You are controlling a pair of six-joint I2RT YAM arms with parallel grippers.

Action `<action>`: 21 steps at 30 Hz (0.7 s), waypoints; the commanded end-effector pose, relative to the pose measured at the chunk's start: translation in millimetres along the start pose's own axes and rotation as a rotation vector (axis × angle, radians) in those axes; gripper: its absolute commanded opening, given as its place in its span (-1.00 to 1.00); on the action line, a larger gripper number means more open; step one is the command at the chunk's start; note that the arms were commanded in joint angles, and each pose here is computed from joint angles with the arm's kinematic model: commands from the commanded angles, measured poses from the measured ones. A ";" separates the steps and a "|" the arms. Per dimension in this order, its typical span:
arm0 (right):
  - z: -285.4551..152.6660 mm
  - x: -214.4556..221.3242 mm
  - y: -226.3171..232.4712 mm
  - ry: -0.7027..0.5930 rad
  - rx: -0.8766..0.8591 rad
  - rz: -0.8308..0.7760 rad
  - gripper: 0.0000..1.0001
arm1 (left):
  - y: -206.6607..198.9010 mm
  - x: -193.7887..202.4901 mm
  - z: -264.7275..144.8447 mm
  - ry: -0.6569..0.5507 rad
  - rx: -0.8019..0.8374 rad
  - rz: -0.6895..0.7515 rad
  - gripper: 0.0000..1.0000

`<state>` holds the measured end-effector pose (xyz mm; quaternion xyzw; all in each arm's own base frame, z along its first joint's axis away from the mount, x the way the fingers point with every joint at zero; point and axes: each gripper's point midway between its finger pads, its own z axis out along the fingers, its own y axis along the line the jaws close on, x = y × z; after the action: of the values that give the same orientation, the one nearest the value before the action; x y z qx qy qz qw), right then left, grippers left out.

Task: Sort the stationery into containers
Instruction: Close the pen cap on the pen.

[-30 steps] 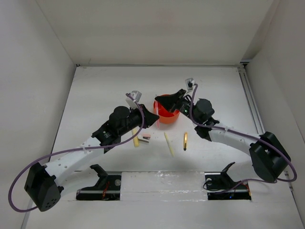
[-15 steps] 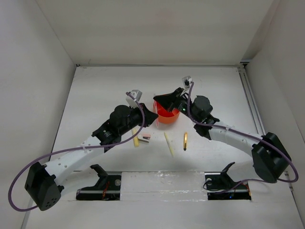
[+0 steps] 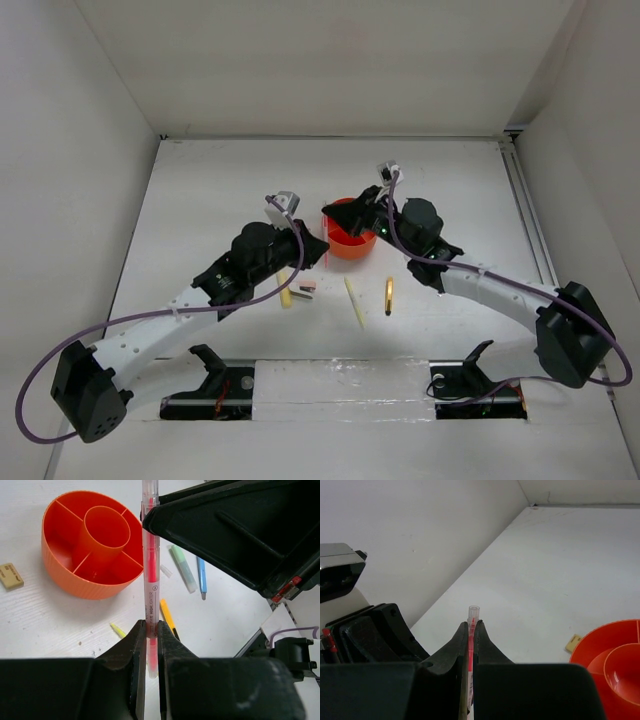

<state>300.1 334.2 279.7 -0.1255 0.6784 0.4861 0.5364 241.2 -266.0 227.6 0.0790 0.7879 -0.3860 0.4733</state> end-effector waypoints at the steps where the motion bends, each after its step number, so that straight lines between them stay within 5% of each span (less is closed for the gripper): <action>1: -21.6 84.7 -13.5 0.270 0.031 -0.009 -1.00 | -45.2 -115.6 -30.7 -0.410 0.119 -0.001 -1.00; 13: -31.8 108.2 -15.2 0.357 0.021 0.026 -1.00 | -42.7 -121.7 -35.9 -0.454 0.109 0.021 -1.00; 21: -35.0 117.4 -16.4 0.474 -0.002 0.089 -1.00 | -47.1 -106.3 -34.6 -0.420 0.165 0.172 -1.00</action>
<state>292.4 341.5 266.8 -0.1481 0.6866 0.4972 0.5094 233.6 -258.2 216.3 0.1219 0.7902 -0.3627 0.4788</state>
